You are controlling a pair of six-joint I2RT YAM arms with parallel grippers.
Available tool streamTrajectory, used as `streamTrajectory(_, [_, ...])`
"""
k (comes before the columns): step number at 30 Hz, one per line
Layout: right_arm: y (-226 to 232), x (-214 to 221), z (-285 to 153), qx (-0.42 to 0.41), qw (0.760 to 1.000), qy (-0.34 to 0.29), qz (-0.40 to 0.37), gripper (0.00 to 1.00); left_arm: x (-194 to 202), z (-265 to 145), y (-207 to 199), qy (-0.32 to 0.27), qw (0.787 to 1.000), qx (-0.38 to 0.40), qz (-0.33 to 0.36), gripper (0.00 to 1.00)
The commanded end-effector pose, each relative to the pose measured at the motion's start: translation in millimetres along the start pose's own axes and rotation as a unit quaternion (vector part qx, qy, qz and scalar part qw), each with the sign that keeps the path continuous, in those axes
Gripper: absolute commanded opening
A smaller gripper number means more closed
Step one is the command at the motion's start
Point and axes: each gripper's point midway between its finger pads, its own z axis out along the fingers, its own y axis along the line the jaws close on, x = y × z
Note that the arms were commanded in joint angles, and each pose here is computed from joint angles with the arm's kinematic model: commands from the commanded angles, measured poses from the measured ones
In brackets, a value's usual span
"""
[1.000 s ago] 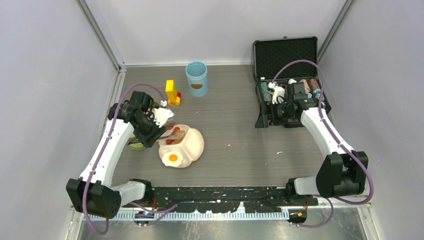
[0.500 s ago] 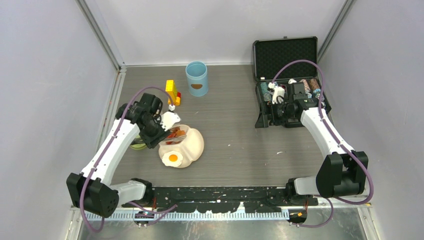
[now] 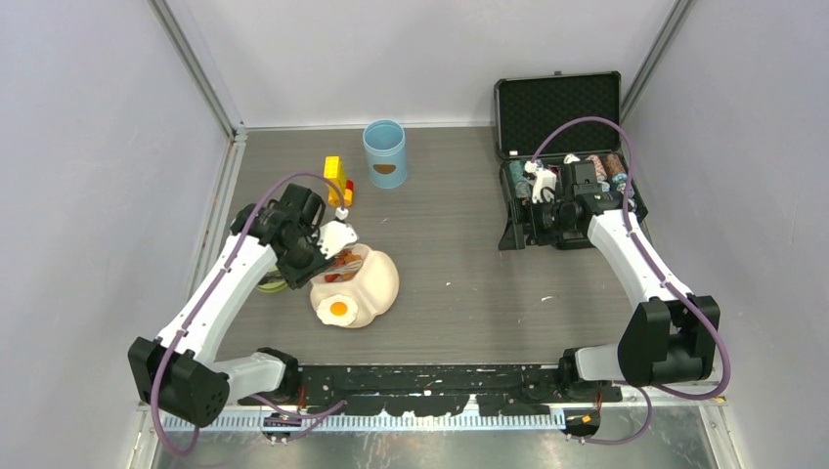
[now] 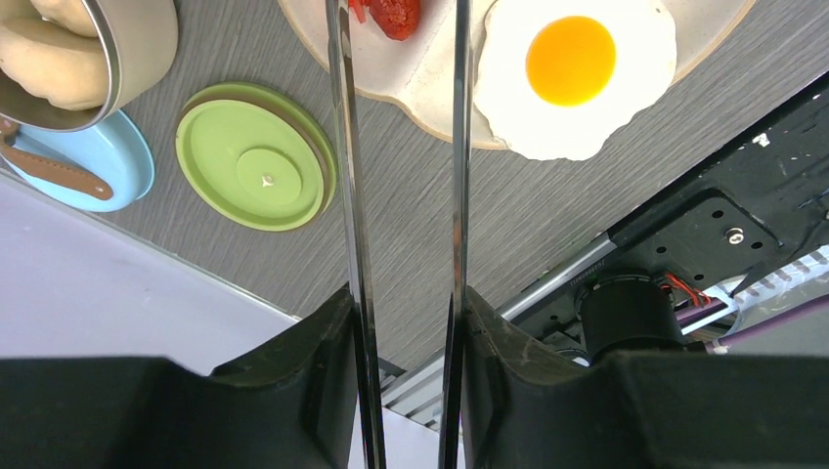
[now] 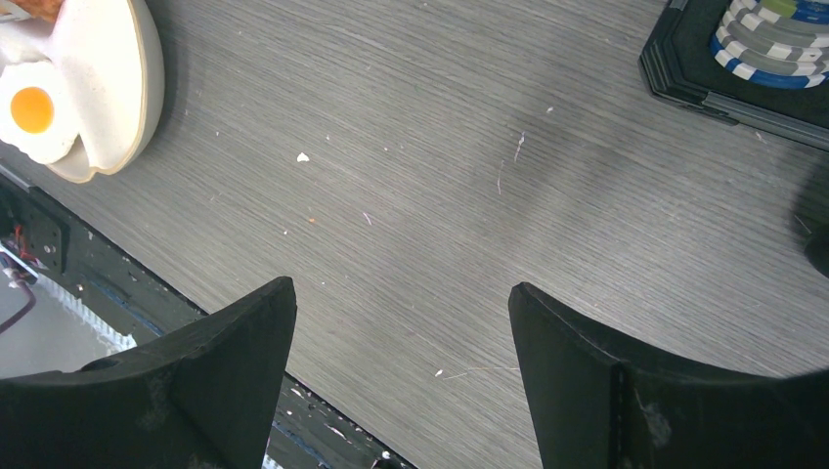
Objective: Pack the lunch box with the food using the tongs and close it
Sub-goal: Pick up the fake food from the plate, then place the fake food in the packing box.
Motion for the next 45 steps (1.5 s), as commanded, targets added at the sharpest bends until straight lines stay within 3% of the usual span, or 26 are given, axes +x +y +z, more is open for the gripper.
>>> streamTrajectory(1, [2.4, -7.8, -1.6, -0.003, 1.000, -0.014, -0.017, 0.84, -7.8, -10.7, 2.9, -0.022, 1.000, -0.021, 0.006, 0.36])
streamTrajectory(15, [1.5, -6.2, -0.1, -0.003, 1.000, -0.011, -0.016, 0.84, -15.7, -18.9, -0.9, -0.029, 0.999, -0.027, 0.021, 0.34])
streamTrajectory(33, [3.0, -6.3, -0.4, -0.007, 1.000, -0.011, -0.017, 0.84, -41.4, -48.8, -11.9, -0.085, 0.996, 0.014, -0.015, 0.20])
streamTrajectory(39, [4.6, -8.6, -2.5, -0.008, 1.000, -0.015, -0.017, 0.84, -81.9, -80.7, 9.1, -0.142, 0.989, 0.007, -0.033, 0.20])
streamTrajectory(45, [4.3, -13.1, -8.4, 0.000, 0.999, -0.019, -0.025, 0.84, -128.7, -105.3, 61.3, -0.194, 0.978, -0.025, -0.074, 0.20])
